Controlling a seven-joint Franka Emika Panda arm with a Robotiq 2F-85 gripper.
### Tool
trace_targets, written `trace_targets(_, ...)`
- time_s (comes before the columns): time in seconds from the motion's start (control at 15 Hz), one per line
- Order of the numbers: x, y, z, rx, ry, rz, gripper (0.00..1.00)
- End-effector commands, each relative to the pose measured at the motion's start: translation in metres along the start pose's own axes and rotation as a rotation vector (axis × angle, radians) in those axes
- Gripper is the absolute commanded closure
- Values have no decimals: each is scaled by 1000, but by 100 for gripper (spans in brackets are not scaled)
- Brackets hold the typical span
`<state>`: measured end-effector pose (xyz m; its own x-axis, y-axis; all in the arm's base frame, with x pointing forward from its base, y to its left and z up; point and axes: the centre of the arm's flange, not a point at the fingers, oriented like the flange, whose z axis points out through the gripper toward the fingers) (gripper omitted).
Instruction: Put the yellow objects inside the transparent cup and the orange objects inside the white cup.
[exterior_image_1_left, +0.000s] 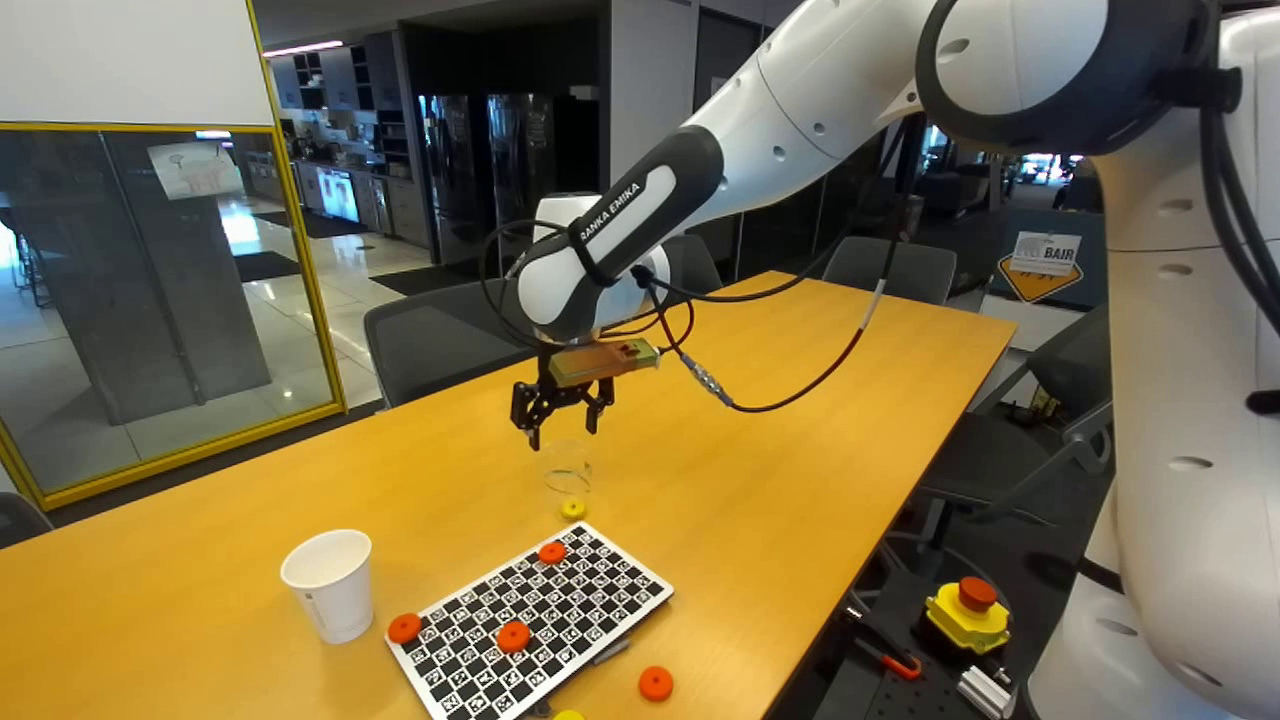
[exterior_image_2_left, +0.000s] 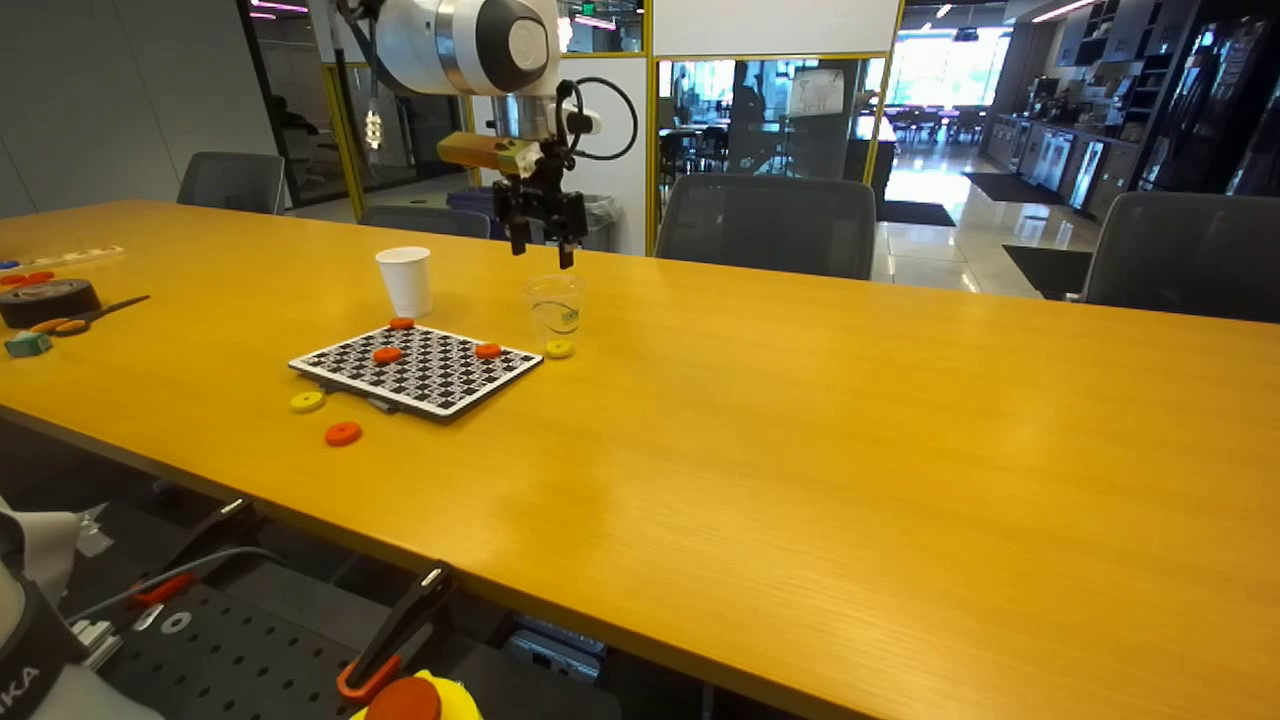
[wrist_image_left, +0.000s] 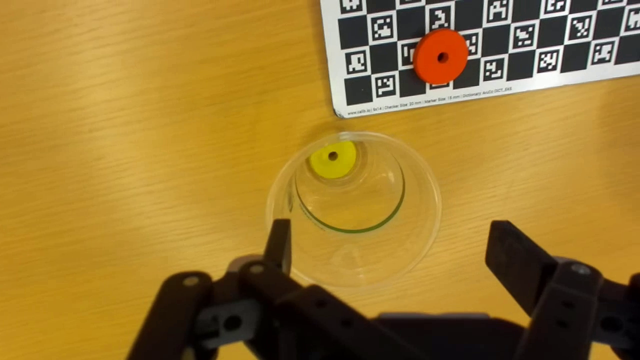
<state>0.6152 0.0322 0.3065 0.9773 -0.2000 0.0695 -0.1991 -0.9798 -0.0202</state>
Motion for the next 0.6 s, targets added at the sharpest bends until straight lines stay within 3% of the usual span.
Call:
trace_targets(0.0,-30,-24,-15,19,-9,-30,0)
trace_targets(0.53,-78,-80,5,30,-113,-41,0)
